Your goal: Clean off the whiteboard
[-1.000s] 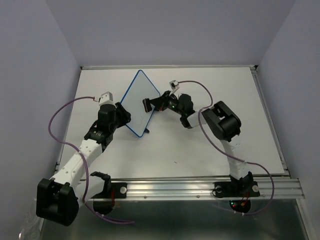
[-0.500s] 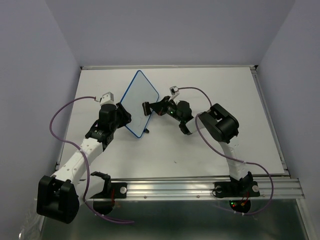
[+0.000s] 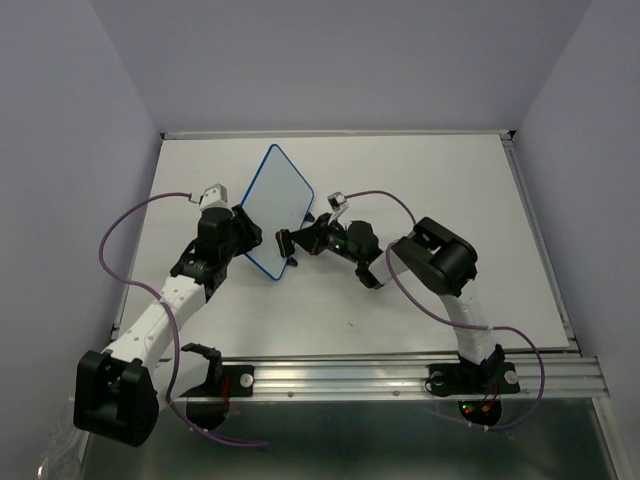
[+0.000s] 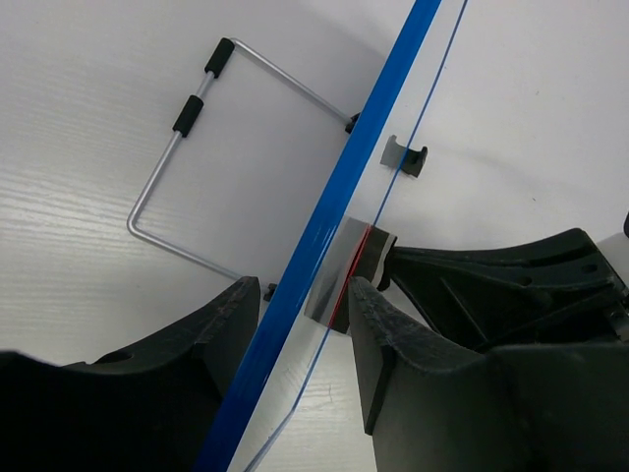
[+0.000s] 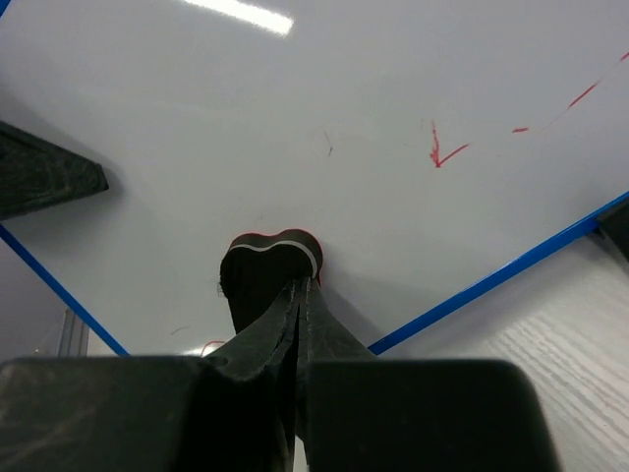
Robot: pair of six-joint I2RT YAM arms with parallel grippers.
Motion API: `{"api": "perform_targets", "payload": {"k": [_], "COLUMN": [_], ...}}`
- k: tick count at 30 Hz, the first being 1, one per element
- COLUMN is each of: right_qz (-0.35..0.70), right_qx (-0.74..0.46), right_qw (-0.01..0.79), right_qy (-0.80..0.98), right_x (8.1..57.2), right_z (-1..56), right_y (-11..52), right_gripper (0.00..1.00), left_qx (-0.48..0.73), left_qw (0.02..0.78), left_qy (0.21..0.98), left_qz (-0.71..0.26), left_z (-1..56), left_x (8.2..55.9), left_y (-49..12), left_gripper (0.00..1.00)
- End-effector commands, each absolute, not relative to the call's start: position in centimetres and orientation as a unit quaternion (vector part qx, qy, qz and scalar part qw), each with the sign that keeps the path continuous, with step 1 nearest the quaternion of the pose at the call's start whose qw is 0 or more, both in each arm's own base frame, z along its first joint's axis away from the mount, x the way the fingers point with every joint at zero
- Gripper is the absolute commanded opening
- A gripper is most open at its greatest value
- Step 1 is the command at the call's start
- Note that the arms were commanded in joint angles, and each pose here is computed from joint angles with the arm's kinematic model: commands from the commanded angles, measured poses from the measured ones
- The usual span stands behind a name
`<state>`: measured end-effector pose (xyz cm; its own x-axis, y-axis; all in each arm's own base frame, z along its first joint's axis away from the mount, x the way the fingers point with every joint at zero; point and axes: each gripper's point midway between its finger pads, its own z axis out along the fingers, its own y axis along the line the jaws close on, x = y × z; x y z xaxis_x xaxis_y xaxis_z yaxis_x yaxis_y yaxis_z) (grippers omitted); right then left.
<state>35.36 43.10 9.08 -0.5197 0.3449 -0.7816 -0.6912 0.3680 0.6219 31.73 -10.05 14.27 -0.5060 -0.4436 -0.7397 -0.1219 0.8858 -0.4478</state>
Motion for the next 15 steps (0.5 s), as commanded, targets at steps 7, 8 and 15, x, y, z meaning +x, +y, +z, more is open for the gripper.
{"api": "perform_targets", "payload": {"k": [7,8,15], "right_qz": [0.589,0.593,0.603], "right_qx": [-0.253,-0.267,-0.289], "right_qw": [0.381,0.373,0.356], "right_qy": [0.666,0.662,0.653], "right_x": [26.2,25.4,23.9], "right_z": [8.5,8.3,8.4], "right_y": [47.8,48.5,50.0], "right_gripper": [0.01,0.01,0.01], "left_qx": [-0.15,-0.149,-0.148], "left_qw": [0.488,0.487,0.486], "left_qy": [0.835,0.836,0.837], "left_qz": [-0.206,-0.206,-0.206], "left_z": [16.2,16.2,16.1], "left_x": [32.3,32.3,32.3], "left_y": [-11.4,-11.4,-11.4], "left_gripper": [0.52,0.52,0.52]}}
